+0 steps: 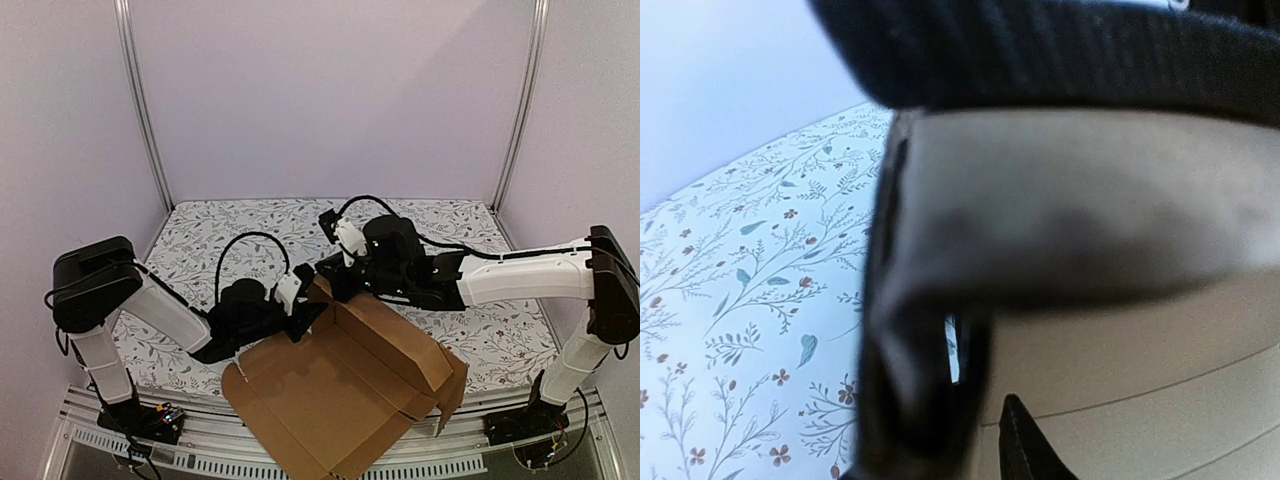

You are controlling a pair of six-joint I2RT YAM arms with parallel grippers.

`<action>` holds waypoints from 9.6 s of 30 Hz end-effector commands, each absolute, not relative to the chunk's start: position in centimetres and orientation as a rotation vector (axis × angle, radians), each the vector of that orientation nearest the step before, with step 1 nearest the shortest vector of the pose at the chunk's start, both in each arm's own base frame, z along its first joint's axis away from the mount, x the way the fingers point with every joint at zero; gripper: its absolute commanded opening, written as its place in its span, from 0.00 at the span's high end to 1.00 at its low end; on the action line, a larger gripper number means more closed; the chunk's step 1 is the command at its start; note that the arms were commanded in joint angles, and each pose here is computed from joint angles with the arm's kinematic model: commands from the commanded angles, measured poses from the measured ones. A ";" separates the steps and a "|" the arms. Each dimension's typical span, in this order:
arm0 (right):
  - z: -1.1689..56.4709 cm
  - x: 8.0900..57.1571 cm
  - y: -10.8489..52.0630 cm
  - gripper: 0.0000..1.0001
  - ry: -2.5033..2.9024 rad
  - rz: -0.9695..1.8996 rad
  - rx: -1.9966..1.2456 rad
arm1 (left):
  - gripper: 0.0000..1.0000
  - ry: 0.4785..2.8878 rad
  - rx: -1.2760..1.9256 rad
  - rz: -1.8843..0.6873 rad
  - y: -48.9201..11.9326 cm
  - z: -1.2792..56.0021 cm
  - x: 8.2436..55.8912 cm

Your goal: Fold the paper box

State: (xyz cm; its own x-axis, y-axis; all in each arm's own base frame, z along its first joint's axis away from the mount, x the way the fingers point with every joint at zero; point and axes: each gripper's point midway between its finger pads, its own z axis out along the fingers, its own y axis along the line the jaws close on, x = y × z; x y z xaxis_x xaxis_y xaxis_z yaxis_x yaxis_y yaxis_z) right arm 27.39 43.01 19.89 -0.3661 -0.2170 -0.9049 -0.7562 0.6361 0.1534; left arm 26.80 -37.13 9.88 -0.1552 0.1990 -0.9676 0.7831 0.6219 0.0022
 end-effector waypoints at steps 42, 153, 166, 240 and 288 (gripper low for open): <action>13.9 25.5 39.9 1.00 2.094 0.633 -0.821 | 0.79 1.324 0.718 -0.718 -38.2 14.8 26.7; 13.1 23.6 40.8 0.95 2.197 0.549 -0.838 | 1.00 1.254 0.753 -0.637 -38.4 16.2 27.0; 20.2 25.0 37.6 0.54 2.061 0.481 -0.763 | 1.00 1.325 0.622 -0.422 -34.6 16.2 29.1; 19.5 36.1 33.3 1.00 1.977 1.009 -0.083 | 1.00 1.923 0.161 0.117 -25.6 9.1 32.3; 24.3 23.0 31.8 1.00 1.894 1.183 -0.583 | 1.00 1.998 -0.189 -0.377 -23.2 10.3 34.0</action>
State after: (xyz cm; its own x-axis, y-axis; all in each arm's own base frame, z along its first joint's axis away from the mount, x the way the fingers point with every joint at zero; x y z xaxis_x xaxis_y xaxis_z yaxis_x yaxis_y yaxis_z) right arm 26.22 32.66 24.48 -0.5972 0.1854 -0.7804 -0.6377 0.4805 0.6021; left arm 33.87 -23.03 9.74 -0.4270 -0.2272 -0.8752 0.0141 0.9661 -0.2577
